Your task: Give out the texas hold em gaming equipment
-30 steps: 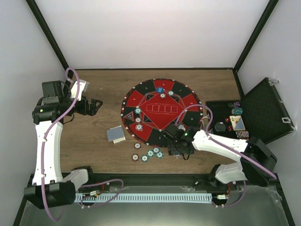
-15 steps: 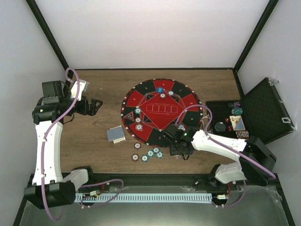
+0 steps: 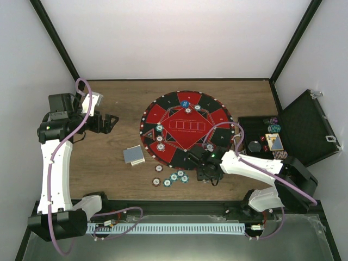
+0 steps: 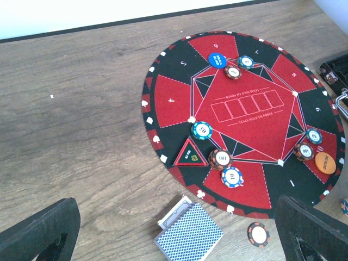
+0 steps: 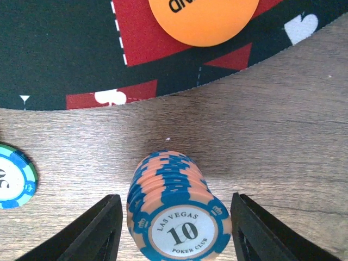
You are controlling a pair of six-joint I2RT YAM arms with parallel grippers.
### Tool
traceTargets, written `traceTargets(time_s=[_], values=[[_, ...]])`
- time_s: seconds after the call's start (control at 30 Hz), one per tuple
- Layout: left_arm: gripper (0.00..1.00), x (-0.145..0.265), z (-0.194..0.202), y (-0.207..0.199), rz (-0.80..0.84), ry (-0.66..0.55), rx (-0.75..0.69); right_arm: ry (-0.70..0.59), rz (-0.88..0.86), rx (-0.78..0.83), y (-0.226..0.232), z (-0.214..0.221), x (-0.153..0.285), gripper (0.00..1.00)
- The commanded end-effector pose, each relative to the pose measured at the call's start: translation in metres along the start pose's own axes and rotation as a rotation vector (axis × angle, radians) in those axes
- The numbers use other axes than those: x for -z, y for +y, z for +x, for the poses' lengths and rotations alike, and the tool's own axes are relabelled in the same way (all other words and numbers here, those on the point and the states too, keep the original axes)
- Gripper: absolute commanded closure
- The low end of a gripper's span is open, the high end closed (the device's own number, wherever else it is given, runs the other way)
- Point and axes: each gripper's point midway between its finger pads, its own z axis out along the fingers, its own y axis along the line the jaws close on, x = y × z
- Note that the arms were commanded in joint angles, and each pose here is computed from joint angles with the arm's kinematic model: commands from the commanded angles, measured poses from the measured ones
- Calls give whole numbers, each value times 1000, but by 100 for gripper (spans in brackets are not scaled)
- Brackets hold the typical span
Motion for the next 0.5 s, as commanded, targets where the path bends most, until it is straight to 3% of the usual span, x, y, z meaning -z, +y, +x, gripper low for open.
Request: traceTargets(time_s=[0.0,0.47], values=[[0,7,-9,-1,-5,-30,-27,-3,14,-12,-5,4,3,45],[0,6,-9,-1,-4,-29,-26,-17,7,1,2,-2,7,63]])
